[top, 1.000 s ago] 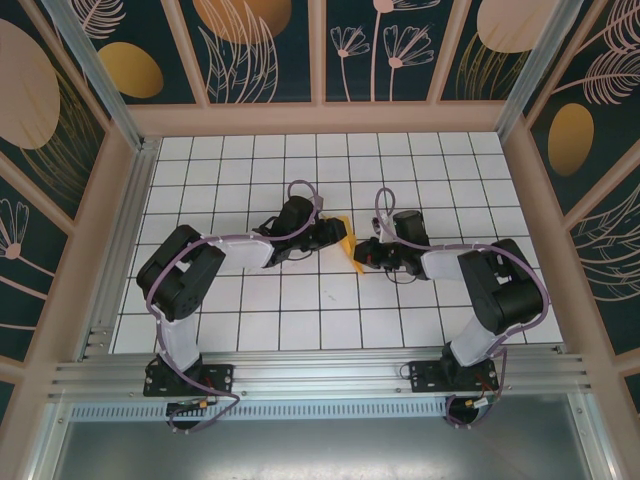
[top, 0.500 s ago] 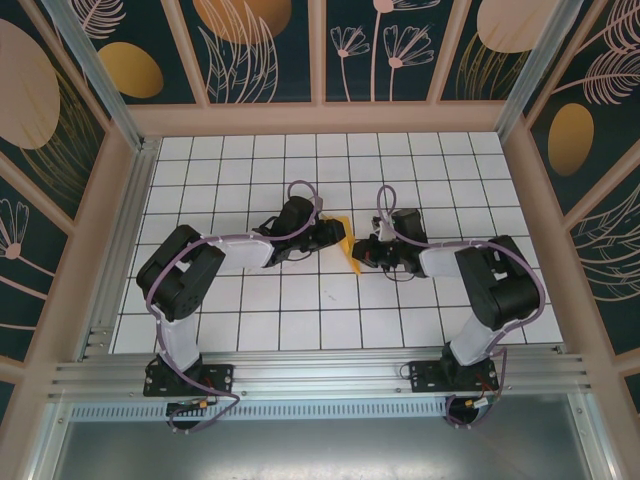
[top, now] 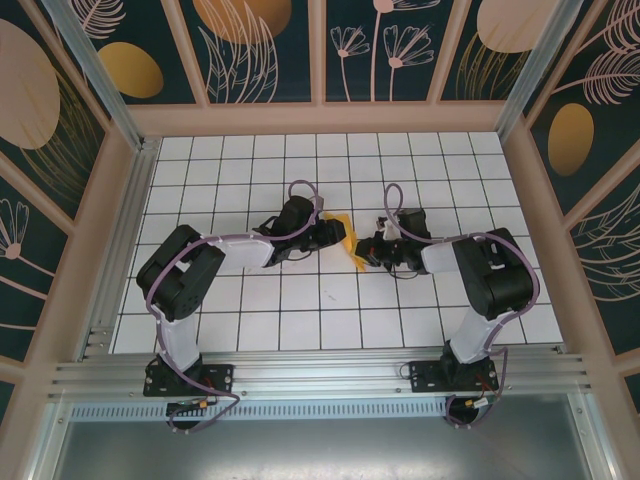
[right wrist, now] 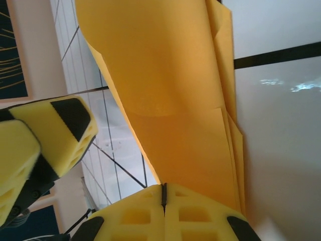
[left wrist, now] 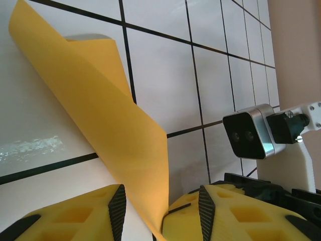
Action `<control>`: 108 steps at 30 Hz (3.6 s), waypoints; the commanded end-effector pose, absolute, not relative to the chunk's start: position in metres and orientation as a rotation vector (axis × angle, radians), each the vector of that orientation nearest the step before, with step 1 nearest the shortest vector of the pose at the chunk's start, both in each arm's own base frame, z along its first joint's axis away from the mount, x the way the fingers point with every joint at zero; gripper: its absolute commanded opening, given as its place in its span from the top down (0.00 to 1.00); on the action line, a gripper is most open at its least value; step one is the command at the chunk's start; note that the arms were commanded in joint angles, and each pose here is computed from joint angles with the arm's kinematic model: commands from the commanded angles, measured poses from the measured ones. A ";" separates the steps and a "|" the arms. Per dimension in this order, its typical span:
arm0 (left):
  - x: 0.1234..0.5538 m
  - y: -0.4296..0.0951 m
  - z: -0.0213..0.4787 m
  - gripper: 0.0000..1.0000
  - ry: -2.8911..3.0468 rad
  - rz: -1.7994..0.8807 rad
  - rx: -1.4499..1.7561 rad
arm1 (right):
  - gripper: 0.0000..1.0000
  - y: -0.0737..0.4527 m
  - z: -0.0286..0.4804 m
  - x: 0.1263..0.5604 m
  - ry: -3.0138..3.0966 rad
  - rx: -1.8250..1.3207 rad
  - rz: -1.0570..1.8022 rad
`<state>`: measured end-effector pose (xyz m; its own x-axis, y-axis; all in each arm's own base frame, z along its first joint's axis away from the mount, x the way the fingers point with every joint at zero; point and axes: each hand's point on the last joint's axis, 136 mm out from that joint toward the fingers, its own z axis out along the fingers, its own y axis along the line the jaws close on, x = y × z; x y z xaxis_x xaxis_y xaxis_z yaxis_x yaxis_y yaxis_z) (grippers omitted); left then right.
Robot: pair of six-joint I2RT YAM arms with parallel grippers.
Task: Fold a paper plane with a square sheet of paper (pick it up from the middle)
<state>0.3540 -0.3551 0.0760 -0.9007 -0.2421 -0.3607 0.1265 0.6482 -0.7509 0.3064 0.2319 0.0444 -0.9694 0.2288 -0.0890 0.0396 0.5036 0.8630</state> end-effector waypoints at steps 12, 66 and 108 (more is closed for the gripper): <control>0.366 -0.322 0.107 0.53 2.302 -0.992 -0.152 | 1.00 0.252 0.073 0.306 2.467 0.156 1.651; 0.371 -0.339 0.098 0.55 2.339 -1.016 -0.091 | 1.00 0.266 0.054 0.323 2.485 0.395 1.690; 0.395 -0.358 0.060 0.56 2.386 -0.985 -0.081 | 0.61 0.247 0.038 0.325 2.594 -0.193 0.951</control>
